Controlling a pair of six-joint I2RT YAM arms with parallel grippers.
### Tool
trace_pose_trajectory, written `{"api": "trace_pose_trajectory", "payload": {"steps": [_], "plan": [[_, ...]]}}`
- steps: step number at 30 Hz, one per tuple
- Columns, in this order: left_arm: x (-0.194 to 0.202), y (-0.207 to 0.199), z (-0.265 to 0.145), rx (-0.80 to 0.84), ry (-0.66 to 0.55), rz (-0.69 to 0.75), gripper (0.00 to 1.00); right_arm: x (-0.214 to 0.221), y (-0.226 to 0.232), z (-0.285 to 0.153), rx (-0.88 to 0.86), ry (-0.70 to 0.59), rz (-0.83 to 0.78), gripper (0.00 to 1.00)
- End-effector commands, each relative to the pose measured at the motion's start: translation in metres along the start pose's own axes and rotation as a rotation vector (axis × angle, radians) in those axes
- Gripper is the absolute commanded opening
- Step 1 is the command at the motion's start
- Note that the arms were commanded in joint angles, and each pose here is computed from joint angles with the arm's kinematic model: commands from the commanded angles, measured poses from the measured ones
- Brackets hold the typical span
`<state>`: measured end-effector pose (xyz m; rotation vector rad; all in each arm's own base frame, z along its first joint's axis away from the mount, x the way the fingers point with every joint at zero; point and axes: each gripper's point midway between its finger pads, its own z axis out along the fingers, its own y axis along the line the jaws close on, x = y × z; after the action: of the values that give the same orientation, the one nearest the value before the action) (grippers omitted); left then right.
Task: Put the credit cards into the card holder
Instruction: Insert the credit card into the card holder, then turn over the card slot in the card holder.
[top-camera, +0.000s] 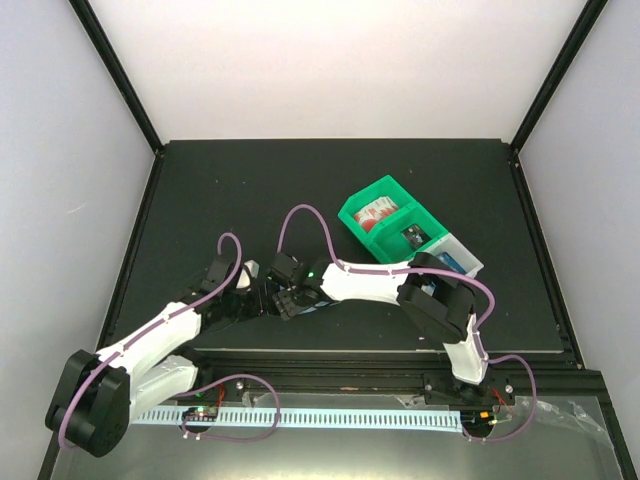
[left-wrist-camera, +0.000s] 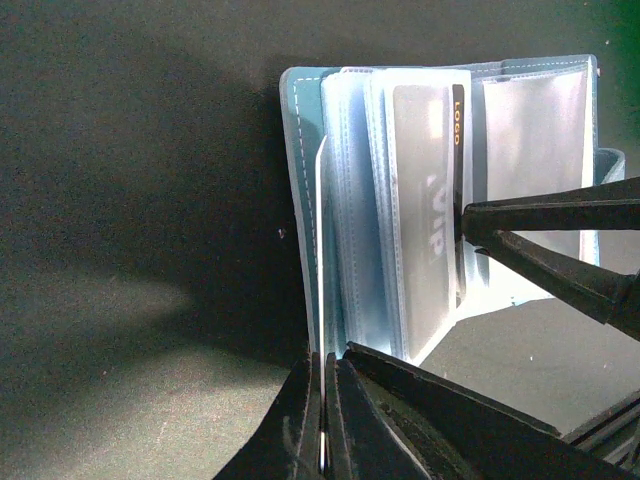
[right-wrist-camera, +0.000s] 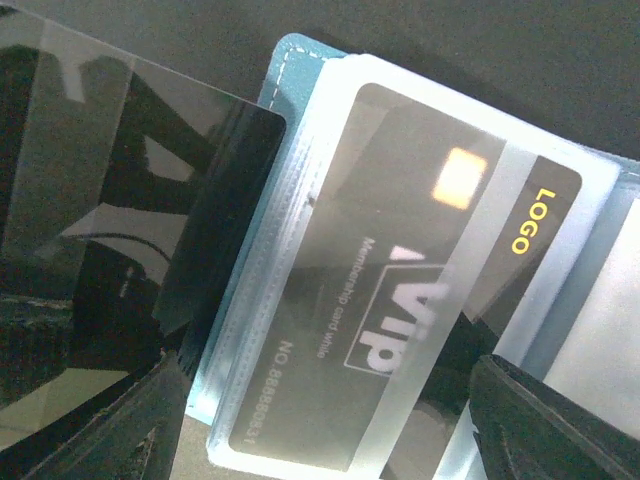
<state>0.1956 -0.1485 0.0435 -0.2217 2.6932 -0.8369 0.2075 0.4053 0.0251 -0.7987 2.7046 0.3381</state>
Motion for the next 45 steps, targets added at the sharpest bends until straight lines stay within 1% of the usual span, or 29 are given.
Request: {"api": "trace_pose_trajectory", "payload": {"steps": [1, 9, 22, 25, 29, 32, 34, 38, 45], "plan": [[0.003, 0.005, 0.0, -0.014, 0.001, -0.015, 0.01, 0.008, -0.01, 0.015, 0.086, 0.019, -0.032, 0.79], [0.004, 0.008, 0.001, -0.021, 0.002, -0.018, 0.02, 0.004, -0.008, 0.006, 0.073, -0.018, -0.006, 0.74], [0.004, 0.008, 0.001, -0.024, 0.001, -0.017, 0.01, 0.001, 0.0, -0.005, -0.026, -0.034, 0.059, 0.73], [0.004, 0.008, 0.001, -0.022, 0.001, -0.016, 0.02, 0.001, -0.003, -0.004, -0.026, -0.031, 0.068, 0.73], [0.004, 0.008, 0.0, -0.022, 0.0, -0.016, 0.02, 0.003, -0.007, -0.001, -0.007, -0.022, 0.075, 0.68], [0.004, 0.008, 0.0, -0.023, -0.002, -0.017, 0.02, 0.004, -0.012, 0.001, 0.029, -0.018, 0.078, 0.63], [0.004, 0.008, 0.0, -0.024, -0.002, -0.018, 0.02, 0.004, -0.018, 0.001, 0.06, -0.015, 0.08, 0.61], [0.003, 0.009, 0.0, -0.028, -0.003, -0.019, 0.01, 0.001, -0.026, -0.003, 0.108, -0.034, 0.085, 0.6], [0.003, 0.012, 0.0, -0.044, -0.004, -0.021, 0.01, -0.005, -0.033, -0.014, 0.137, -0.073, 0.111, 0.59]]}}
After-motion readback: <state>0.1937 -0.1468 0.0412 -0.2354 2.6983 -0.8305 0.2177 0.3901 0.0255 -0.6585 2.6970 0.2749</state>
